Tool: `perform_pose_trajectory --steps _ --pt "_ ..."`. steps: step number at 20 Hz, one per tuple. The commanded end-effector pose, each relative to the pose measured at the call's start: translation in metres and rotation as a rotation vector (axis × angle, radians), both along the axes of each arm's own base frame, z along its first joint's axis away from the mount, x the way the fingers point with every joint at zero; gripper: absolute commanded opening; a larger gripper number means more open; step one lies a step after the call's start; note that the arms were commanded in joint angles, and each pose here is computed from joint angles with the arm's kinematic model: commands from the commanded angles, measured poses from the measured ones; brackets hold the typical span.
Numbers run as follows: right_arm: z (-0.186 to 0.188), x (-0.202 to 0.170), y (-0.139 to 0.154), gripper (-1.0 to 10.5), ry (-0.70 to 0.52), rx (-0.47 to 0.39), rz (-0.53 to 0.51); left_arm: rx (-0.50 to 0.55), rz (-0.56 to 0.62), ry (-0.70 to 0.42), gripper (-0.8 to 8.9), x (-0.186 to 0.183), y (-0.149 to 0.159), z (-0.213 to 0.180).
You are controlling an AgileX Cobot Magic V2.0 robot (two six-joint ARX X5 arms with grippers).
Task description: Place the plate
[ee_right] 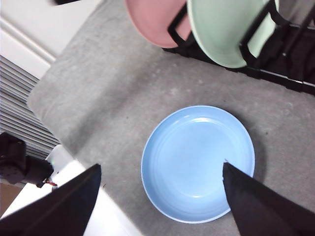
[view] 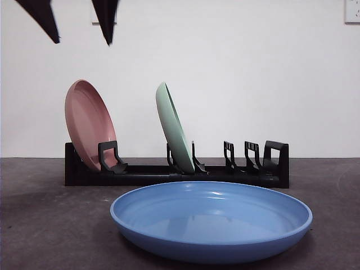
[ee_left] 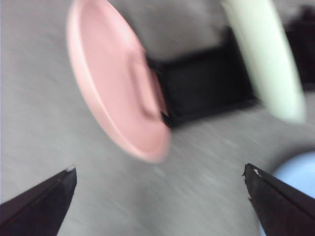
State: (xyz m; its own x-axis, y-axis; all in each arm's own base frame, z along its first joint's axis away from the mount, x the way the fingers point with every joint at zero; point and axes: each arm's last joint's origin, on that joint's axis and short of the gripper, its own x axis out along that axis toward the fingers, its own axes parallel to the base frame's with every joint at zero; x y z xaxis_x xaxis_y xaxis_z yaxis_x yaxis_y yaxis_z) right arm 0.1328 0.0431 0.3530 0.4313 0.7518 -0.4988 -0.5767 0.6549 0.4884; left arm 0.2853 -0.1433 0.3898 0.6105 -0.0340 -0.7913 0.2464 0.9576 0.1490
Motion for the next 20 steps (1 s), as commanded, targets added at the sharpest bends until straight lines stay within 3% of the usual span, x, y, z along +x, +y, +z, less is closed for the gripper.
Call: perform_pose_trajectory --steps 1,7,16,20 --pt "0.006 -0.008 -0.001 3.9 -0.039 -0.002 0.017 0.154 0.030 -0.074 5.52 0.021 -0.015 0.002" --pt "0.011 -0.028 -0.004 3.9 -0.071 0.006 0.025 0.363 0.105 -0.080 5.24 0.064 -0.032 -0.028" --pt "0.011 -0.034 -0.005 3.9 -0.067 0.005 0.025 0.395 0.172 -0.022 4.88 0.092 -0.015 -0.054" --pt "0.011 -0.034 -0.005 3.9 -0.067 0.004 0.025 0.371 0.198 -0.023 3.40 0.096 -0.007 -0.054"
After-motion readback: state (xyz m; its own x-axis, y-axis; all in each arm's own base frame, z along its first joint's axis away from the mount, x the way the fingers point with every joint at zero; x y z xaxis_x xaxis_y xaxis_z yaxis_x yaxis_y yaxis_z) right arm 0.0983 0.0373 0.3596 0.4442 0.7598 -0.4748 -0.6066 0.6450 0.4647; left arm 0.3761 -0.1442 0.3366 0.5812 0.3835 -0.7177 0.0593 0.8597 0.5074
